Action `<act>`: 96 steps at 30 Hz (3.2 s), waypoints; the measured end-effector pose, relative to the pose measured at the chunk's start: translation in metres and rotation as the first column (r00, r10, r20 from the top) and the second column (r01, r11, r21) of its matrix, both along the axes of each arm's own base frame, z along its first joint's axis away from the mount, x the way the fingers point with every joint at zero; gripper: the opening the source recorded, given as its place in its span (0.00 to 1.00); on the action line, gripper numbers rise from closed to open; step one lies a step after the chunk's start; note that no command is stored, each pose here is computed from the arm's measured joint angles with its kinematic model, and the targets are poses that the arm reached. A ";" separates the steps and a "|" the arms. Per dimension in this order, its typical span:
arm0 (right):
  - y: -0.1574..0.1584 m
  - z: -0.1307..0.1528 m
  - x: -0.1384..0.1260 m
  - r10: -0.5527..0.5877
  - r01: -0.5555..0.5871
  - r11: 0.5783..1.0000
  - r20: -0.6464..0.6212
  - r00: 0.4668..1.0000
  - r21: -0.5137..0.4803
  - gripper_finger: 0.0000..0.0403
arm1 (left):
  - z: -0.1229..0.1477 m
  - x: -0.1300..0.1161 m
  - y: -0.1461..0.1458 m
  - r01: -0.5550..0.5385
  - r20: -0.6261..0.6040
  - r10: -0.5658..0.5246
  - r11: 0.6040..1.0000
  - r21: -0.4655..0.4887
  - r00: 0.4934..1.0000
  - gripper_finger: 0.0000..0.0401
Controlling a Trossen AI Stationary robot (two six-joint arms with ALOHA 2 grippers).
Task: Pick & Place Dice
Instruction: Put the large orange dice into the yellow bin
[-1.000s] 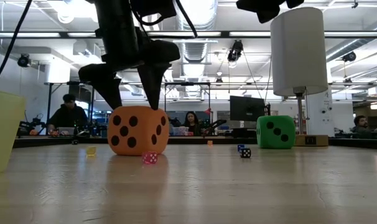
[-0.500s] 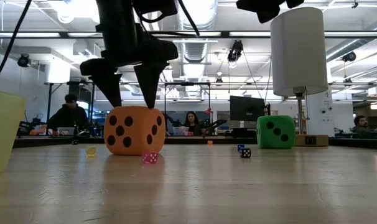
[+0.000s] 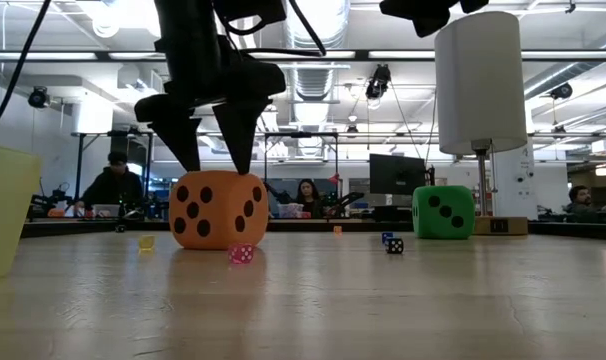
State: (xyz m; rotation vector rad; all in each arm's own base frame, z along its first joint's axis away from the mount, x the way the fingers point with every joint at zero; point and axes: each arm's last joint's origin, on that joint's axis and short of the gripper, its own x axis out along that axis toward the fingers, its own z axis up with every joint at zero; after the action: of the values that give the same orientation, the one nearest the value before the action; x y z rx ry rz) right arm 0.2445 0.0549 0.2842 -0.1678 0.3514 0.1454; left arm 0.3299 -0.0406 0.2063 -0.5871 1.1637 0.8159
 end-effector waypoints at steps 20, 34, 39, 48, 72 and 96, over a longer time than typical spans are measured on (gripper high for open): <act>0.000 0.000 0.000 -0.001 0.001 1.000 0.000 1.000 0.002 0.45 | -0.004 -0.001 0.004 0.014 0.007 -0.014 1.000 0.026 1.000 1.00; 0.000 0.000 0.000 -0.001 0.001 1.000 0.001 1.000 0.002 0.45 | -0.001 0.001 0.003 0.025 0.013 -0.025 1.000 0.005 1.000 0.99; 0.000 0.000 0.000 -0.001 0.001 1.000 0.001 1.000 0.001 0.45 | -0.001 0.001 0.004 0.027 0.004 -0.027 1.000 0.008 1.000 1.00; 0.000 0.000 0.000 -0.001 0.001 1.000 0.001 1.000 0.001 0.45 | -0.001 0.000 0.004 -0.018 0.007 0.018 1.000 0.005 1.000 1.00; 0.000 0.000 0.000 -0.001 0.001 1.000 0.001 1.000 0.002 0.45 | 0.002 0.004 0.009 -0.127 0.036 0.129 0.990 -0.056 0.991 0.99; 0.000 0.000 0.000 0.000 0.000 1.000 0.000 1.000 0.000 0.45 | -0.009 0.011 0.016 -0.216 0.031 0.220 0.972 -0.098 0.975 0.99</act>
State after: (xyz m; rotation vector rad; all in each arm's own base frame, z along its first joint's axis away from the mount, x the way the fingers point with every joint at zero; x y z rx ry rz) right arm 0.2445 0.0549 0.2842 -0.1672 0.3515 0.1452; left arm 0.3406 -0.0248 0.1969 -0.8168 1.1165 0.9346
